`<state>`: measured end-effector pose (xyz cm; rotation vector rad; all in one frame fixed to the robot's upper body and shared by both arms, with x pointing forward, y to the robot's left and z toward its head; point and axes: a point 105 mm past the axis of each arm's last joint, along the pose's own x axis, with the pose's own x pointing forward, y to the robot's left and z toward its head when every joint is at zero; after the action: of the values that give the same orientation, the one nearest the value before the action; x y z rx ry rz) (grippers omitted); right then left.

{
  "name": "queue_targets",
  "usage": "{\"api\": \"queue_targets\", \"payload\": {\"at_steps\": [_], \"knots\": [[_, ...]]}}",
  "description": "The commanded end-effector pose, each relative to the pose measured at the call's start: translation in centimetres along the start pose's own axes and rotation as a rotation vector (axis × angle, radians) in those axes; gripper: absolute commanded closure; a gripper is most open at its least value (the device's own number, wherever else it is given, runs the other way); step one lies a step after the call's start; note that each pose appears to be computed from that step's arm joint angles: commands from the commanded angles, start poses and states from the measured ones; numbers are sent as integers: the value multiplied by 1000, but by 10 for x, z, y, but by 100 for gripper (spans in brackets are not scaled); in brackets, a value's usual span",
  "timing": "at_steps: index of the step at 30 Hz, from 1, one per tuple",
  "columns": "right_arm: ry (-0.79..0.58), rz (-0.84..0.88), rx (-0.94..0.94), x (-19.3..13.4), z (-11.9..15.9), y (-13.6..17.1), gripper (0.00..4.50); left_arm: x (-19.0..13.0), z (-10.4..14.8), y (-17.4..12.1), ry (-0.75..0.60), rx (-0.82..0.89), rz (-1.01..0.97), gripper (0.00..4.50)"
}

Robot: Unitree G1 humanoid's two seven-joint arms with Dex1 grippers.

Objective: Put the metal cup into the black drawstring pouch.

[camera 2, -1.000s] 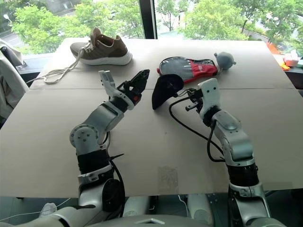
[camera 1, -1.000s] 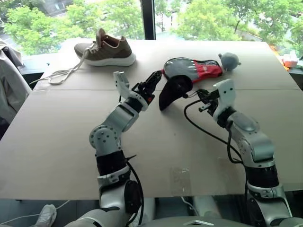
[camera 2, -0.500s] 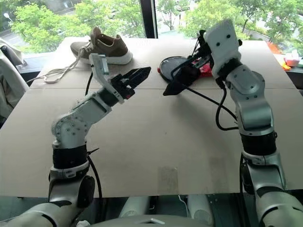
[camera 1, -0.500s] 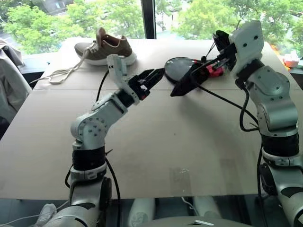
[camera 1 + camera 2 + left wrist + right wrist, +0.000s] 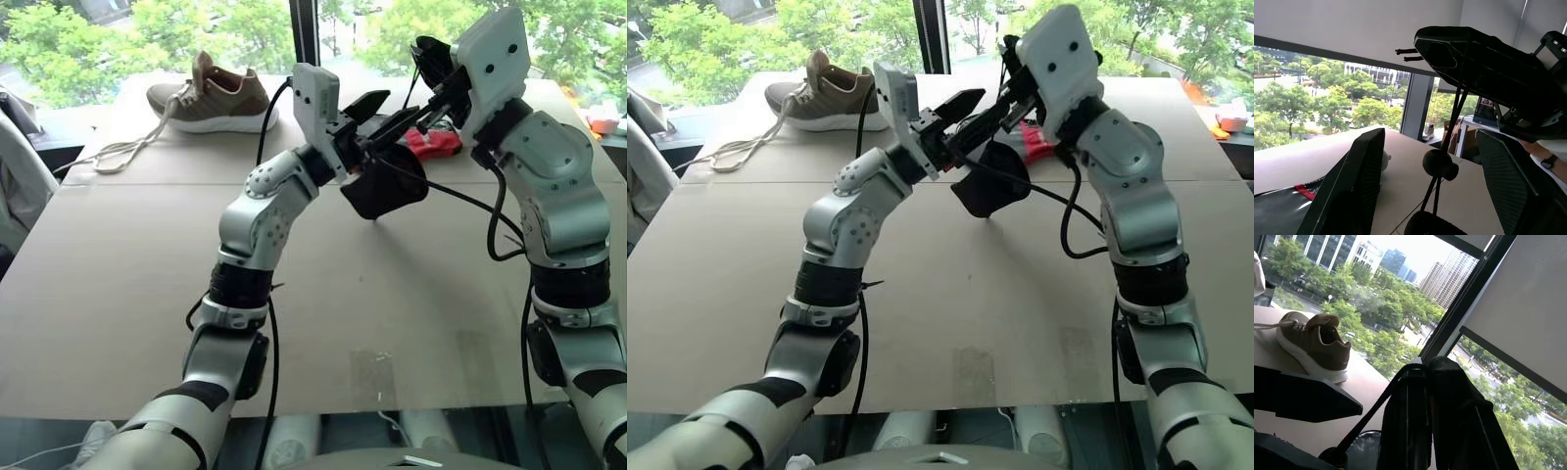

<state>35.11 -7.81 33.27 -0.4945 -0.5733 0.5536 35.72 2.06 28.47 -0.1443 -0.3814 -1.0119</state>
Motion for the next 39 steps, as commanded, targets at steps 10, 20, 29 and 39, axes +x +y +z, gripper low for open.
{"api": "queue_targets", "payload": {"at_steps": [10, 20, 29, 39], "knots": [[-83, 6, -6, 1, 28, 4, 450, 3, 3, -3, -37, -36, -41, 267], [-116, -38, 3, 5, 39, -7, 450, 1, -18, -3, 47, -3, -40, 431], [-301, -380, 49, 0, 77, -78, 450, -16, -56, -2, 182, 0, -25, 431], [-530, -651, 168, -25, 110, -124, 450, -34, -94, -5, 291, -15, -1, 431]]}}
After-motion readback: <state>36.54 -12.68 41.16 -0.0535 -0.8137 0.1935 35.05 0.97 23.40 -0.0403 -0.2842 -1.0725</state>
